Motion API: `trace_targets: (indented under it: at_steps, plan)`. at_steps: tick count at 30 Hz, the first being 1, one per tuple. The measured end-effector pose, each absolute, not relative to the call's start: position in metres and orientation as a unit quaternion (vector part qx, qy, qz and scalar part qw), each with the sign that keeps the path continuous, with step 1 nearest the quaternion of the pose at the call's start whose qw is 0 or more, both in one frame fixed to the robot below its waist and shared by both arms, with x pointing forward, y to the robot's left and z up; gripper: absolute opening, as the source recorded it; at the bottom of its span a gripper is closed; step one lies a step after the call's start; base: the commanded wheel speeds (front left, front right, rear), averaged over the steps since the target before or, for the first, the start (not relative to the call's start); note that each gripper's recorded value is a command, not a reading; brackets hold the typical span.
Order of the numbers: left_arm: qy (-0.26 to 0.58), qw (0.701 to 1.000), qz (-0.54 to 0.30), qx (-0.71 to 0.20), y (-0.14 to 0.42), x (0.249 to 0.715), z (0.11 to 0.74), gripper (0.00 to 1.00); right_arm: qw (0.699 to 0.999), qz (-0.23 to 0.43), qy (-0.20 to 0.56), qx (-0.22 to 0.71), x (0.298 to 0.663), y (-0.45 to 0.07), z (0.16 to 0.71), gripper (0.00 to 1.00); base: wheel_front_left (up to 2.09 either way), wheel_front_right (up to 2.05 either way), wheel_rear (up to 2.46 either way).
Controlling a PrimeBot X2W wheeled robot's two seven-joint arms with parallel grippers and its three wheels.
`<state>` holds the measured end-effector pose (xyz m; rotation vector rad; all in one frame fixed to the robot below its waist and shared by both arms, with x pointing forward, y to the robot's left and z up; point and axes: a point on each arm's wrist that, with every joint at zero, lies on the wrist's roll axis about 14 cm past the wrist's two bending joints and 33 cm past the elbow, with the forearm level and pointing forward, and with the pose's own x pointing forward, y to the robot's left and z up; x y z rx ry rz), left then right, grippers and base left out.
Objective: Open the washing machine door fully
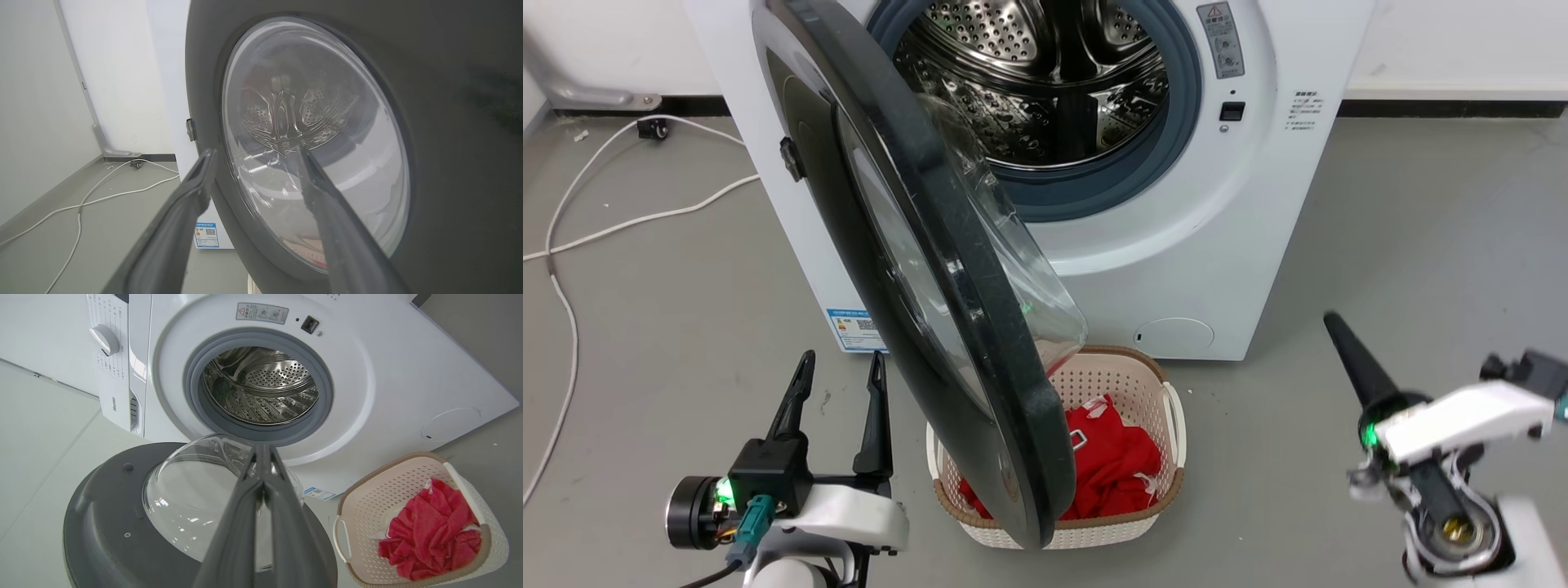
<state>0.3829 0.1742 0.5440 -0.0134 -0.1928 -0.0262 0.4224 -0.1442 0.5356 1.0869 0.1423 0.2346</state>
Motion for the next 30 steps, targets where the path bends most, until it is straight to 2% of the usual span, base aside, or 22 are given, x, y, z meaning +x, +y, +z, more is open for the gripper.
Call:
trace_targets:
  at_steps: [2,3,4,5,12,16,20,26,30]
  plan:
    - [-0.097,0.995,-0.014,-0.006,0.174,0.383,0.545,1.0,0.851,0.091,0.062,0.513,0.413,-0.149,0.526,0.0,0.0,0.0,0.0]
    - [-0.098,0.995,-0.015,-0.006,0.173,0.383,0.545,1.0,0.855,0.083,0.059,0.509,0.409,-0.151,0.522,0.3,0.0,0.0,0.0]
    - [-0.098,0.995,-0.016,-0.006,0.173,0.383,0.545,1.0,0.859,0.075,0.053,0.503,0.405,-0.153,0.519,0.71,0.0,0.0,0.0]
    - [-0.098,0.995,-0.017,-0.006,0.173,0.382,0.545,1.0,0.863,0.068,0.045,0.498,0.403,-0.155,0.518,0.99,0.0,0.0,0.0]
    - [-0.098,0.995,-0.016,-0.006,0.174,0.379,0.545,1.0,0.91,0.021,-0.033,0.412,0.392,-0.174,0.523,1.0,0.0,0.0,0.0]
    - [-0.101,0.995,-0.015,-0.006,0.175,0.377,0.547,1.0,0.947,0.002,-0.084,0.31,0.388,-0.192,0.537,1.0,0.0,0.0,0.0]
    - [-0.1,0.995,-0.016,-0.005,0.174,0.376,0.547,1.0,0.978,0.0,-0.132,0.164,0.385,-0.204,0.563,1.0,0.0,0.0,0.0]
    - [-0.1,0.995,-0.019,-0.004,0.173,0.376,0.546,1.0,0.987,0.019,-0.157,0.01,0.373,-0.193,0.582,1.0,0.0,0.0,0.0]
    - [-0.1,0.995,-0.02,-0.004,0.173,0.376,0.546,1.0,0.991,0.03,-0.131,-0.012,0.364,-0.185,0.568,1.0,0.0,0.0,0.0]
